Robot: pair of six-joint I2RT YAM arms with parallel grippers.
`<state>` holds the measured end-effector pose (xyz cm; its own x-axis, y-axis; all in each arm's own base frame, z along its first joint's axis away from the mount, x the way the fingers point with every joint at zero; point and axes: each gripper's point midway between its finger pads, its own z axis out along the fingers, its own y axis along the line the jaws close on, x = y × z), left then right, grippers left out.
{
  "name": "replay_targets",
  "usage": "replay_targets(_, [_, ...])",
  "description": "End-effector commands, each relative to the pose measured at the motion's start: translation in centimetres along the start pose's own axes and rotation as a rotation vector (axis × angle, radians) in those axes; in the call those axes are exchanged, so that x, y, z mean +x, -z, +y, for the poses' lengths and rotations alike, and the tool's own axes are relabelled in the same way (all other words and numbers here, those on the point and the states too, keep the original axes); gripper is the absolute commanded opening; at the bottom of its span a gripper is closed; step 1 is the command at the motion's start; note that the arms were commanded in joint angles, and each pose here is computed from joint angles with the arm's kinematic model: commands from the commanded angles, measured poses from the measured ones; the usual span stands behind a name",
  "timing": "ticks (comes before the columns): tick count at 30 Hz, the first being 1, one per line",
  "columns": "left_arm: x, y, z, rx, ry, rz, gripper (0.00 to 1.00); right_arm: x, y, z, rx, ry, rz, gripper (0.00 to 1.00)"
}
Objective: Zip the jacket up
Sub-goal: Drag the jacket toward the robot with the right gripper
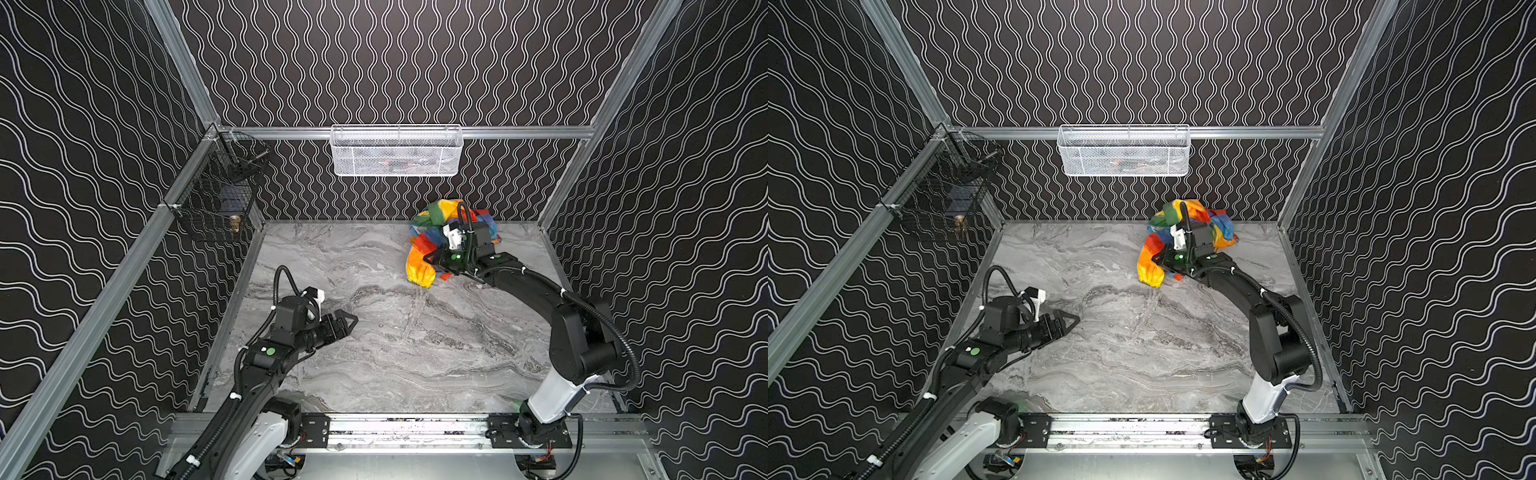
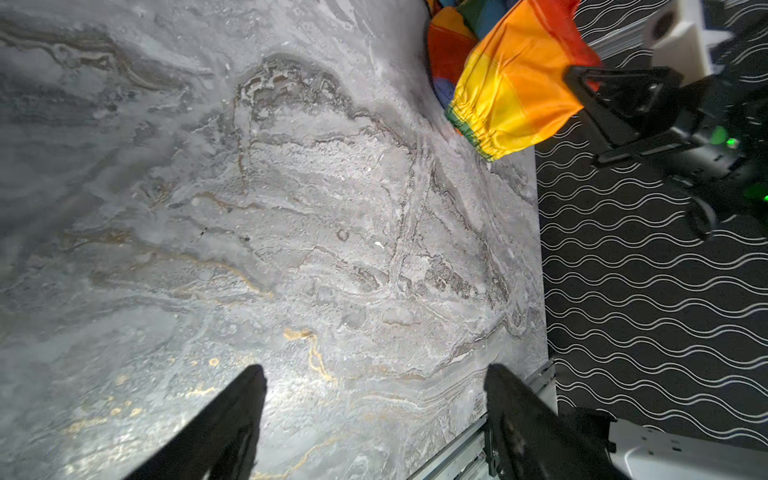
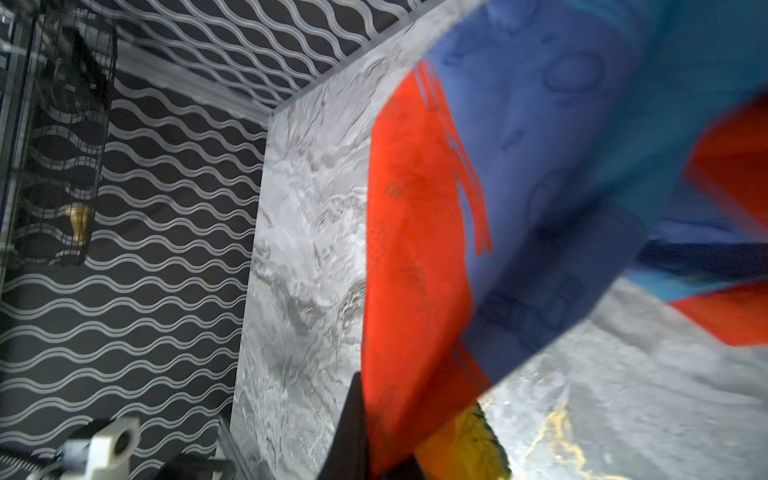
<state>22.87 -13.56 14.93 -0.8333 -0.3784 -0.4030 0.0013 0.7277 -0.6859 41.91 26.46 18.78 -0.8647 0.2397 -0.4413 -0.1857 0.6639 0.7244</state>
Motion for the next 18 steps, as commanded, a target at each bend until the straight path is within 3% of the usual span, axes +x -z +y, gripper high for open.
replay_targets(1, [0.0, 0.0, 0.7, -0.034, -0.007, -0.001, 0.84, 1.6, -0.1, 2.4, -0.003, 0.029, 0.022, 0.00])
replay_targets(8, [-0.4, 1.6, 4.0, -0.204, 0.030, -0.044, 0.84, 6.8, -1.0, 9.4, -0.069, 0.132, 0.088, 0.00])
replay_targets(18, [0.5, 2.7, 7.7, -0.321, 0.205, -0.069, 0.84, 12.6, -2.8, 18.4, -0.216, 0.205, 0.181, 0.00])
